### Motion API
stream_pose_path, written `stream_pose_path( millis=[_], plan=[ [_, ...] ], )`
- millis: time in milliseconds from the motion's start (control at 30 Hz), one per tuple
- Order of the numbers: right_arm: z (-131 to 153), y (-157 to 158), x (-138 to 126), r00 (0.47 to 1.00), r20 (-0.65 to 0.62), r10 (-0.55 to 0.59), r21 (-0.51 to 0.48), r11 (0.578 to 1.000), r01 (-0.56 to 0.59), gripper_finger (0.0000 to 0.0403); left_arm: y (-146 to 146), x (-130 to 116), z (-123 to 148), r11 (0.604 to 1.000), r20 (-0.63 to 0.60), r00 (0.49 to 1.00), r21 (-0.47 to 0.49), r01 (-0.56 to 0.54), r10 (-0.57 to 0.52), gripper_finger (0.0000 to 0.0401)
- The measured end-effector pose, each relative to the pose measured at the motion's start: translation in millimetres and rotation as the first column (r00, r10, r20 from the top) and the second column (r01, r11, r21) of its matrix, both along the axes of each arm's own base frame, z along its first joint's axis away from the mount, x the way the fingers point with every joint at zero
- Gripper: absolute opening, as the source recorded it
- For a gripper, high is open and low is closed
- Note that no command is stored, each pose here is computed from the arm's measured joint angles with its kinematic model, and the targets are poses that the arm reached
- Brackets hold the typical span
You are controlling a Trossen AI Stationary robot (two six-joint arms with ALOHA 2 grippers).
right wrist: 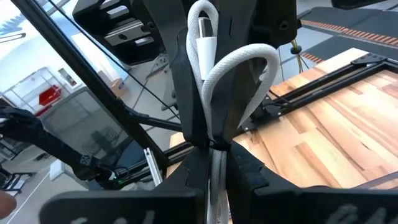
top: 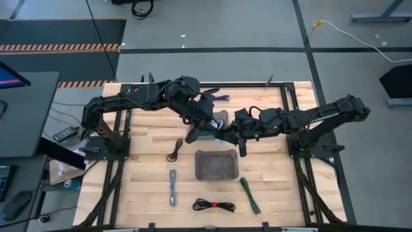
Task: Pick and place USB-C Cables
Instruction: Put the white charger cable into the bottom black transparent bin
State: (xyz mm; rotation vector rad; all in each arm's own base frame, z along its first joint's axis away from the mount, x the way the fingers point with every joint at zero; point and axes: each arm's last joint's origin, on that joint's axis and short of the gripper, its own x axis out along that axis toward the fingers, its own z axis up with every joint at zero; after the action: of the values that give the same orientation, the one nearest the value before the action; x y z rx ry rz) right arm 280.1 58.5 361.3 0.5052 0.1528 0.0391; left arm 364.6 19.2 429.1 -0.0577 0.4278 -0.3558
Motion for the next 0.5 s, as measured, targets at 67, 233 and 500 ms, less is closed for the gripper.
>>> stream_pose_path(
  millis=[67, 233, 500],
  plan=[
    [-0.2, 0.1, 0.0, 1.000, -0.003, 0.003, 0.000, 1.000, -0.003, 0.0033, 0.0, -0.3, -0.6, 1.000, -0.006, 1.000, 0.001, -0.002, 0.002, 0.0033],
    [0.4, 0.2, 0.3, 1.000, 0.008, 0.002, 0.033, 0.999, -0.003, 0.0068, -2.7, -1.6, -2.1, 1.000, -0.022, 1.000, 0.027, 0.011, -0.010, 0.0033],
    [9.0, 0.4, 0.9, 0.996, 0.094, 0.000, 0.070, 0.998, -0.006, 0.0184, 0.1, -7.9, 2.8, 0.999, -0.017, 1.000, 0.033, 0.007, -0.006, 0.0033]
  ],
)
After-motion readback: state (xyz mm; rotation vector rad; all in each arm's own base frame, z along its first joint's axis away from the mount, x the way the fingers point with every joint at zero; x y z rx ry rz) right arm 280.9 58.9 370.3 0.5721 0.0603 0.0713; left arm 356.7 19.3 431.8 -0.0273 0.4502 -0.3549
